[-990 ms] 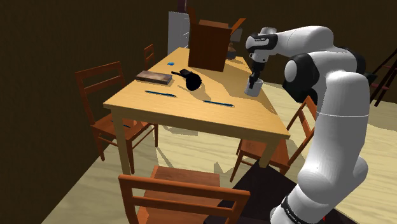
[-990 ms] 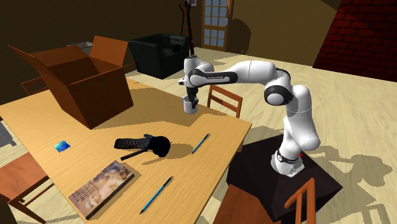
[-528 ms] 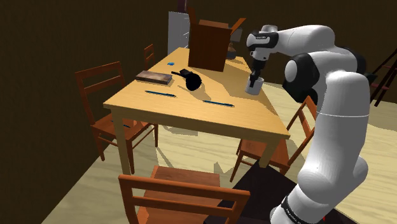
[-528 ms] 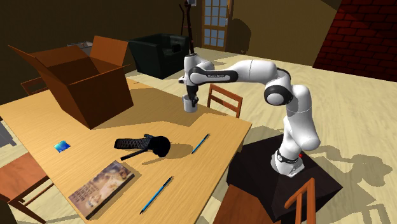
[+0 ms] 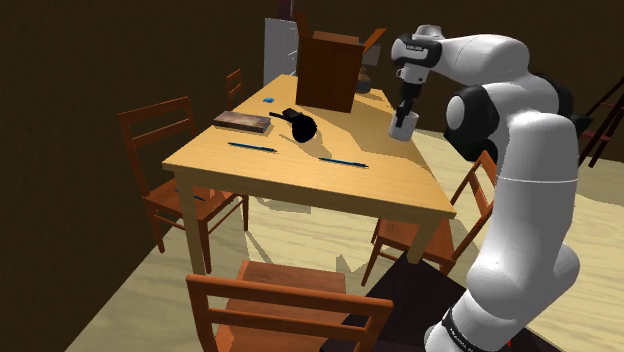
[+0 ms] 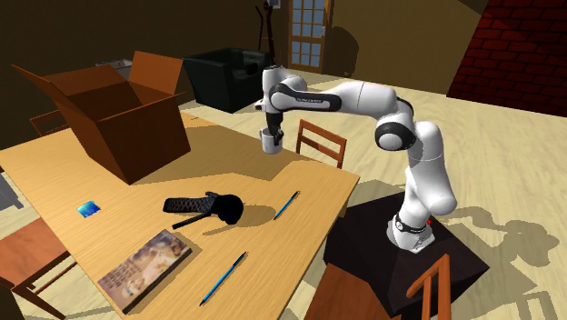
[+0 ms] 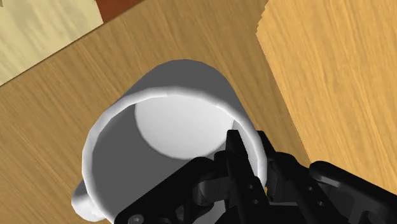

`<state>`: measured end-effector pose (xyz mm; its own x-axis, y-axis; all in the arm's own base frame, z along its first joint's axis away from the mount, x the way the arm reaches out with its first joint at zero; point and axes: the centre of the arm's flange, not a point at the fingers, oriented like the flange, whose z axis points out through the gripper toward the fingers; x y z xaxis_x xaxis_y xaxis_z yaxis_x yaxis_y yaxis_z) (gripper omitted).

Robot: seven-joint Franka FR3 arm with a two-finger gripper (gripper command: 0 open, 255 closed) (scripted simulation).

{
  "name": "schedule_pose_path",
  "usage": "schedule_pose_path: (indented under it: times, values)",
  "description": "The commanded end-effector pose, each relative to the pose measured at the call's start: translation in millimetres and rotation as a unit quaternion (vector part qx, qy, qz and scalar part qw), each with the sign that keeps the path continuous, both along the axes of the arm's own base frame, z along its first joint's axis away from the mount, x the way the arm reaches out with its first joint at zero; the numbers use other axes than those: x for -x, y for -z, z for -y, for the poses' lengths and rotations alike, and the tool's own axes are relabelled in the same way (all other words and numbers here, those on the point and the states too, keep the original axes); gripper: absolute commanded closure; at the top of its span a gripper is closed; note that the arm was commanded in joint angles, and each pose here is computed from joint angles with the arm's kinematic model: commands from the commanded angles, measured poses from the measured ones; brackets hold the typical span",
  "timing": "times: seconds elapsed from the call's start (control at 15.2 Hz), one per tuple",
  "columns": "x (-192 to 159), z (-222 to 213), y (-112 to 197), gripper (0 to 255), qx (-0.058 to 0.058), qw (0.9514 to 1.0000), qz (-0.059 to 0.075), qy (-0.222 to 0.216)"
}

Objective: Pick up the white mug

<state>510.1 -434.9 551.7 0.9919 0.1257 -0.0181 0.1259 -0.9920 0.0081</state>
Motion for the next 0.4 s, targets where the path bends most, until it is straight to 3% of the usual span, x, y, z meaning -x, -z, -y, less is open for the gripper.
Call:
schedule_pose_path:
  times: [0.0, 0.33]
  values:
    - [-1, -1, -11, 255, 0.000, 1.0000, 0.000, 0.000]
    - [-1, -1, -27, 255, 0.000, 1.0000, 0.000, 0.000]
